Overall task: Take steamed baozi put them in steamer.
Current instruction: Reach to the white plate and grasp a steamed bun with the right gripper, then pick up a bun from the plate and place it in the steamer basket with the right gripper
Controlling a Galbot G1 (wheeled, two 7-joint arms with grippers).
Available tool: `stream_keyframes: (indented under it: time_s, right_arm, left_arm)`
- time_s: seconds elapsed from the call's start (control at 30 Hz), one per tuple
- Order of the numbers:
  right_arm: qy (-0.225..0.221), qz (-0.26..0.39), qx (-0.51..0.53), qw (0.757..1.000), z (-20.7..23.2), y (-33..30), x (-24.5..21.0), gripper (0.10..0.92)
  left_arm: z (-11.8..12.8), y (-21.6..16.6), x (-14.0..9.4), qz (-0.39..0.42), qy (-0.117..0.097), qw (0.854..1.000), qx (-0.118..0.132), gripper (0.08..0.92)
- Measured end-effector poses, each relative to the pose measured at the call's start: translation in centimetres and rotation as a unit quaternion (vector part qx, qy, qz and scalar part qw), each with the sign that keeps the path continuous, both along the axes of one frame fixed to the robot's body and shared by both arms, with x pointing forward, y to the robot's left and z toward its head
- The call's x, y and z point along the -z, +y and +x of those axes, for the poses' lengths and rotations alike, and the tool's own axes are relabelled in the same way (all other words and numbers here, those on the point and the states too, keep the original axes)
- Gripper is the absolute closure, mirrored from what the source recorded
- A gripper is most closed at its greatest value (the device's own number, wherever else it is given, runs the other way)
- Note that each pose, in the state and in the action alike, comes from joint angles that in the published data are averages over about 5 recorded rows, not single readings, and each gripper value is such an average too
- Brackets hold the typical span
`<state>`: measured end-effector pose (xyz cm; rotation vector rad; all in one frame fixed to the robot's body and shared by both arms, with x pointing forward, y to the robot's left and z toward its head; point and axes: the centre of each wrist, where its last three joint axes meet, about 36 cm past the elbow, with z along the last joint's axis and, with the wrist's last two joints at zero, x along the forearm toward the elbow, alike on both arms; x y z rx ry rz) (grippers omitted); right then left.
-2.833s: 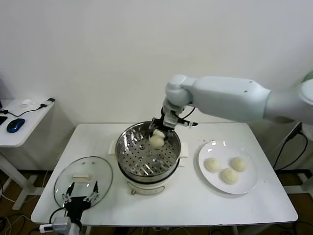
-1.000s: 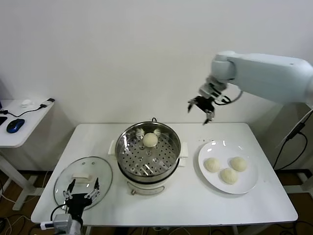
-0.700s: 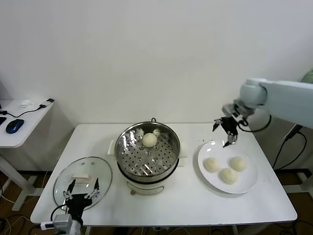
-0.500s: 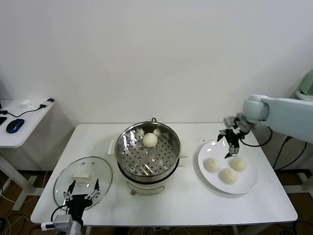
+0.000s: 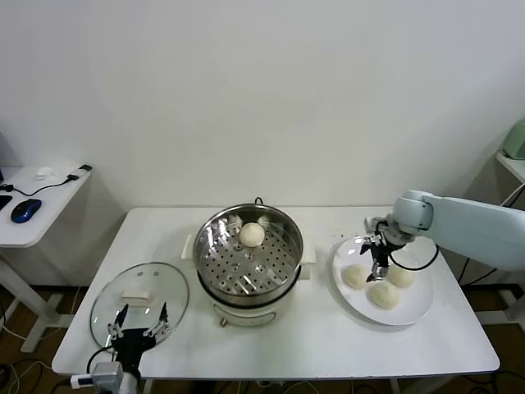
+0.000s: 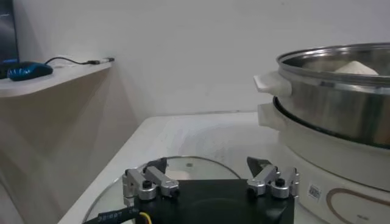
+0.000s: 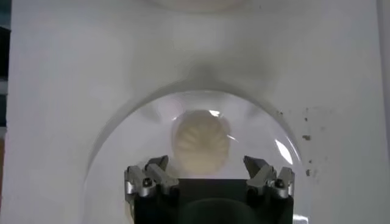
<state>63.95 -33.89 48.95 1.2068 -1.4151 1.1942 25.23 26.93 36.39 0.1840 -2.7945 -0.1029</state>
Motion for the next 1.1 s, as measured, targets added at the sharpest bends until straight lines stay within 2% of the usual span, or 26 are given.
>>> stream_keyframes:
  time_s: [0.33,0.7,0.9,1.1]
  right_arm:
    - [0.008,-0.002,0.015,1.000,0.2,0.8,3.0,0.208]
    - [0.010,0.001,0.021,1.000,0.3,0.8,3.6,0.352]
    - [0.001,0.013,0.019,1.000,1.0,0.3,0.4,0.357]
    - [-0.020,0.026,0.006,0.999,2.2,1.0,-6.6,0.357]
  left_arm:
    - [-0.2,0.0,0.3,0.000,0.002,1.000,-0.002,0.177]
    - [-0.3,0.0,0.1,0.002,0.001,1.000,-0.001,0.177]
    - [-0.4,-0.1,-0.2,0.003,-0.002,1.000,0.000,0.177]
    - [-0.3,-0.3,-0.4,0.003,-0.004,1.000,0.004,0.177]
